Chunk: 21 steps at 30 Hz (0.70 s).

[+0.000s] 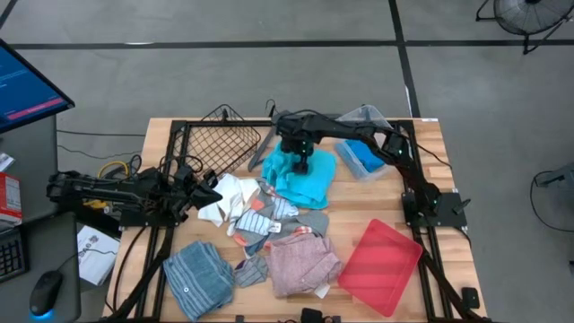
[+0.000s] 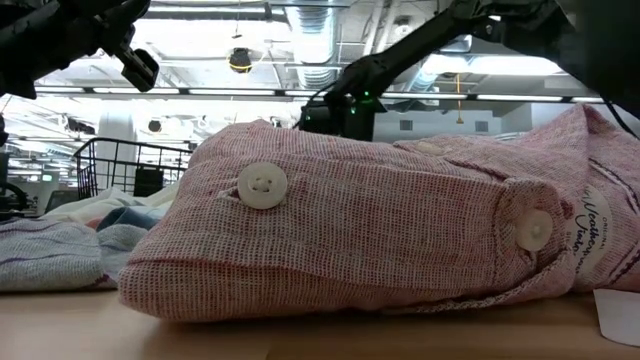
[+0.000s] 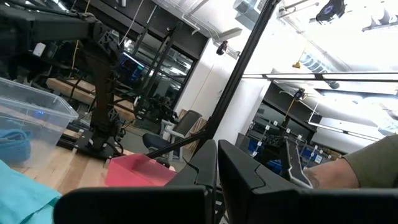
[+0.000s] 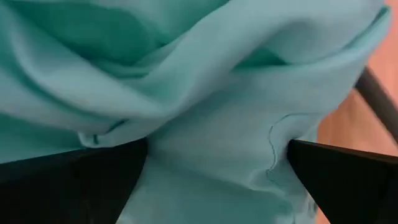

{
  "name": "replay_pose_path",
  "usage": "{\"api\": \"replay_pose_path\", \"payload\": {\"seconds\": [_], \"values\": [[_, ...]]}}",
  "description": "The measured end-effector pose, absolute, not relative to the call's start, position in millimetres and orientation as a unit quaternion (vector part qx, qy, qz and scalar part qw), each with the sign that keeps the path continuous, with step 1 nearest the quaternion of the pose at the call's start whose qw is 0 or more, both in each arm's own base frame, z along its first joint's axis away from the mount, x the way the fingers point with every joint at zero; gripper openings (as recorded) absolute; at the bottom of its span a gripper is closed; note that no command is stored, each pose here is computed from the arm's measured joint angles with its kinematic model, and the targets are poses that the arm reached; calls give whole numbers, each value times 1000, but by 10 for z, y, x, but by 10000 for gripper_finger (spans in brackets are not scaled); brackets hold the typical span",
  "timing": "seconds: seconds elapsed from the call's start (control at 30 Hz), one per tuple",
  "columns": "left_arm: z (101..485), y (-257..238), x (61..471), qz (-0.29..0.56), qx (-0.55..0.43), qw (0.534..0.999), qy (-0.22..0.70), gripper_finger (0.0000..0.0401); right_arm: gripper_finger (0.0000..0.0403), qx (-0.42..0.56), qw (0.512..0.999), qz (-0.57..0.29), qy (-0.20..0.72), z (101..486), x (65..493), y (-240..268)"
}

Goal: Pick & Place Cloths
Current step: Put the light blue shorts into the transparent bin

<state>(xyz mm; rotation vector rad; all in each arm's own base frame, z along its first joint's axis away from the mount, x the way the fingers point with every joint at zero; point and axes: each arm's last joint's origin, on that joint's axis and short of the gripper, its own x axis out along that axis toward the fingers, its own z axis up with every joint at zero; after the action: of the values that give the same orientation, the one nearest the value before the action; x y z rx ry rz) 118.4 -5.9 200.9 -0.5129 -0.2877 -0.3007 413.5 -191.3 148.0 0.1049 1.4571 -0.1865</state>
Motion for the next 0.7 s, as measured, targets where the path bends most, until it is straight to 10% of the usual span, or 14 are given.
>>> {"api": "replay_pose_path", "payload": {"seconds": [0.2, 0.5, 0.7], "values": [[2010, -59, 1184, -148, -252, 946, -141, 2, 336, 54, 739, -88, 666, 1415, 4101, -1892], [2011, -59, 1184, -148, -252, 946, -142, 2, 37, 89, 747, -65, 655, 1400, 4104, -1893], [2010, -59, 1184, -148, -252, 946, -141, 2, 28, 139, 745, -89, 646, 1435, 4115, -1867]]}}
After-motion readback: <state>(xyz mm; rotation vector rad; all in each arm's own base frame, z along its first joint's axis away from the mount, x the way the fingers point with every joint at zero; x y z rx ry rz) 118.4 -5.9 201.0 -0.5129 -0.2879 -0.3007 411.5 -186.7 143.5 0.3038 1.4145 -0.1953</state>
